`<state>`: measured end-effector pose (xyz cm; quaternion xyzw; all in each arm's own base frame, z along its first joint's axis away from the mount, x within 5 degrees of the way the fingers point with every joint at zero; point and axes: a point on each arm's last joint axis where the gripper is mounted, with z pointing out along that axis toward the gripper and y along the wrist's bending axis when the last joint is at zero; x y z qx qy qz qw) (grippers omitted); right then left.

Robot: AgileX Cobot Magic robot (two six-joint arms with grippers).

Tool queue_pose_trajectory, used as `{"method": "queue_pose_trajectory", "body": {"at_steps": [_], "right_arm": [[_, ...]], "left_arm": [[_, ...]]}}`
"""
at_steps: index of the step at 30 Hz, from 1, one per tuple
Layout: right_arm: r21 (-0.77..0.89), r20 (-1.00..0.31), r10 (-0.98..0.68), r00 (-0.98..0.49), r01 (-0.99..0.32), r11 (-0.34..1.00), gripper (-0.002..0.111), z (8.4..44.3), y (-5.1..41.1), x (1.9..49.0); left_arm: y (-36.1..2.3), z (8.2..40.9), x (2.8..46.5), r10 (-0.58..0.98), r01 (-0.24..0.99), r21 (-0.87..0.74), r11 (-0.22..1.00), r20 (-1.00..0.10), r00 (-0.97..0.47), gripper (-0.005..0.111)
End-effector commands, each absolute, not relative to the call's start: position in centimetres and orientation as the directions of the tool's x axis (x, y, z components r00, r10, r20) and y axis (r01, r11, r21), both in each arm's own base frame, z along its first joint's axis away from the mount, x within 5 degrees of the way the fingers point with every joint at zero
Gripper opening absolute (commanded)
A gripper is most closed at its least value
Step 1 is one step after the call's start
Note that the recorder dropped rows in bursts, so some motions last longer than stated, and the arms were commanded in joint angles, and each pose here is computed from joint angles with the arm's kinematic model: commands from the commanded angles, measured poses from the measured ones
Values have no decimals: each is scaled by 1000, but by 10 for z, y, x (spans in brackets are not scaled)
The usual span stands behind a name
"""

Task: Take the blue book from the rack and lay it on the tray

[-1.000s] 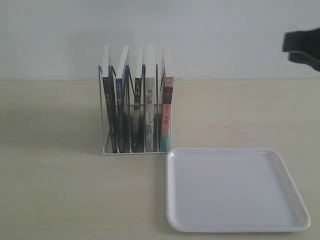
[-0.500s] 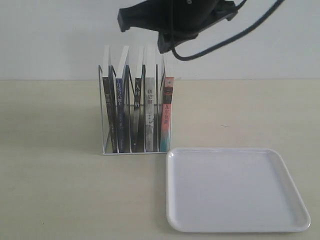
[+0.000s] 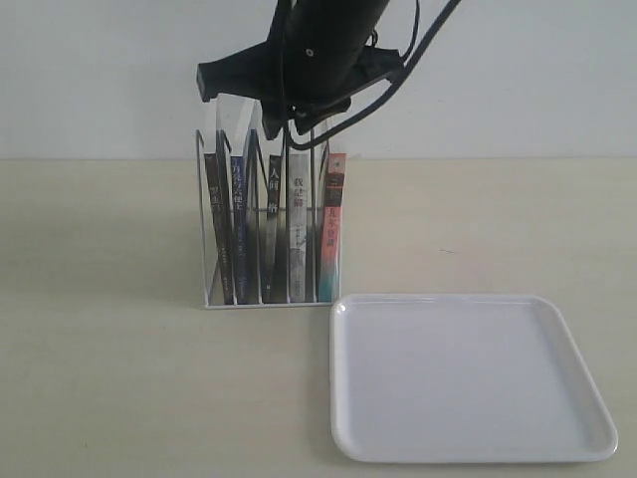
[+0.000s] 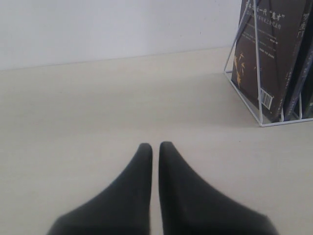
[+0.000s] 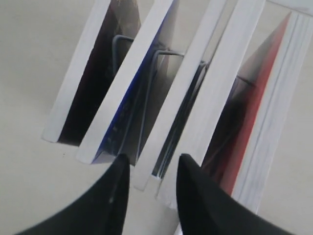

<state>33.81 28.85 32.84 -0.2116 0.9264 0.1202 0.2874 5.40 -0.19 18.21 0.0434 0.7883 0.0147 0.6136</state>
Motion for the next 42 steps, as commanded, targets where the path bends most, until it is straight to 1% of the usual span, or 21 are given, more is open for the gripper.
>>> {"method": "queue_pose_trajectory", "body": {"at_steps": [1, 10, 16, 42], "right_arm": [[127, -610, -271, -745, -430, 894, 32, 331, 287, 344], [128, -606, -226, -763, -373, 919, 32, 331, 269, 358], [140, -619, -215, -756, -375, 916, 32, 330, 270, 360], [144, -572, -227, -788, -369, 918, 32, 296, 282, 372]], "left_arm": [[-2, 185, 54, 85, 47, 77, 996, -971, -222, 5], [-2, 185, 54, 85, 47, 77, 996, -971, -222, 5], [-2, 185, 54, 85, 47, 77, 996, -971, -222, 5], [-2, 185, 54, 85, 47, 77, 996, -971, -222, 5]]}}
